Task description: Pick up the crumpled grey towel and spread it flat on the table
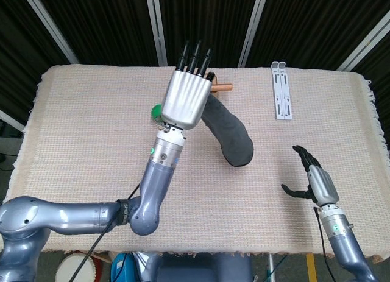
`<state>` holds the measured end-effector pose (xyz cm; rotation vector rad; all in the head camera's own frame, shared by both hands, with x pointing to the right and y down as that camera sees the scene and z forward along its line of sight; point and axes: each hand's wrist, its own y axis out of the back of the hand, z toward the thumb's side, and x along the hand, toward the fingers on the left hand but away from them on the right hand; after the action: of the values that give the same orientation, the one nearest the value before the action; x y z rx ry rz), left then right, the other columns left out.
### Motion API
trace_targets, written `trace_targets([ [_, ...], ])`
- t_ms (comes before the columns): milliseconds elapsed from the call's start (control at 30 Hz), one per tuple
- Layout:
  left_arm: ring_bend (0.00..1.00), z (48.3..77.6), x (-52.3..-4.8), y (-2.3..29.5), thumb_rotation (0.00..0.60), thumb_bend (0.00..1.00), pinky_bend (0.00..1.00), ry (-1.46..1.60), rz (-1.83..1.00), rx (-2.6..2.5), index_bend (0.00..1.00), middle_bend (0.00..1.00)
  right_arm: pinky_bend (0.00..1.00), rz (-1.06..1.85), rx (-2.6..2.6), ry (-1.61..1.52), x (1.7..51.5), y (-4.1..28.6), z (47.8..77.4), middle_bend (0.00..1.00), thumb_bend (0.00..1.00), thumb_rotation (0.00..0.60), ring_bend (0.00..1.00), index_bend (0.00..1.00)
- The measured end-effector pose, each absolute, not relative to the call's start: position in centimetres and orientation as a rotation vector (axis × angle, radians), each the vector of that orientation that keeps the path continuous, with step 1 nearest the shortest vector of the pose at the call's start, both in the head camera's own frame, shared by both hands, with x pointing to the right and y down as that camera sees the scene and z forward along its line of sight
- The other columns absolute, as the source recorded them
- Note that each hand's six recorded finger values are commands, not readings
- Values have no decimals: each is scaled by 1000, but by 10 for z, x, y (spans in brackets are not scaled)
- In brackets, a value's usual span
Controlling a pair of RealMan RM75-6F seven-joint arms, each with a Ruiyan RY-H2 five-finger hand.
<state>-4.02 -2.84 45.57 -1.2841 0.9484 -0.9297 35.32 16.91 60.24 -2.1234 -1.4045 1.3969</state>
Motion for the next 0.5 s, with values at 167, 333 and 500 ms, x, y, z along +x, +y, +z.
trace_targets([
  [167,0,438,-63,-28,600,568,0,865,-1017,-1237,669,109,61,1386,-2138,-1391,354,173,603,0,247,600,0,0],
  [333,0,424,-82,-26,600,571,0,766,-1115,-1199,670,109,61,1376,-2140,-1392,354,175,602,0,248,600,0,0],
  [500,0,427,-82,-21,600,571,0,715,-1172,-1247,670,112,61,1377,-2140,-1390,353,176,601,0,247,600,0,0],
])
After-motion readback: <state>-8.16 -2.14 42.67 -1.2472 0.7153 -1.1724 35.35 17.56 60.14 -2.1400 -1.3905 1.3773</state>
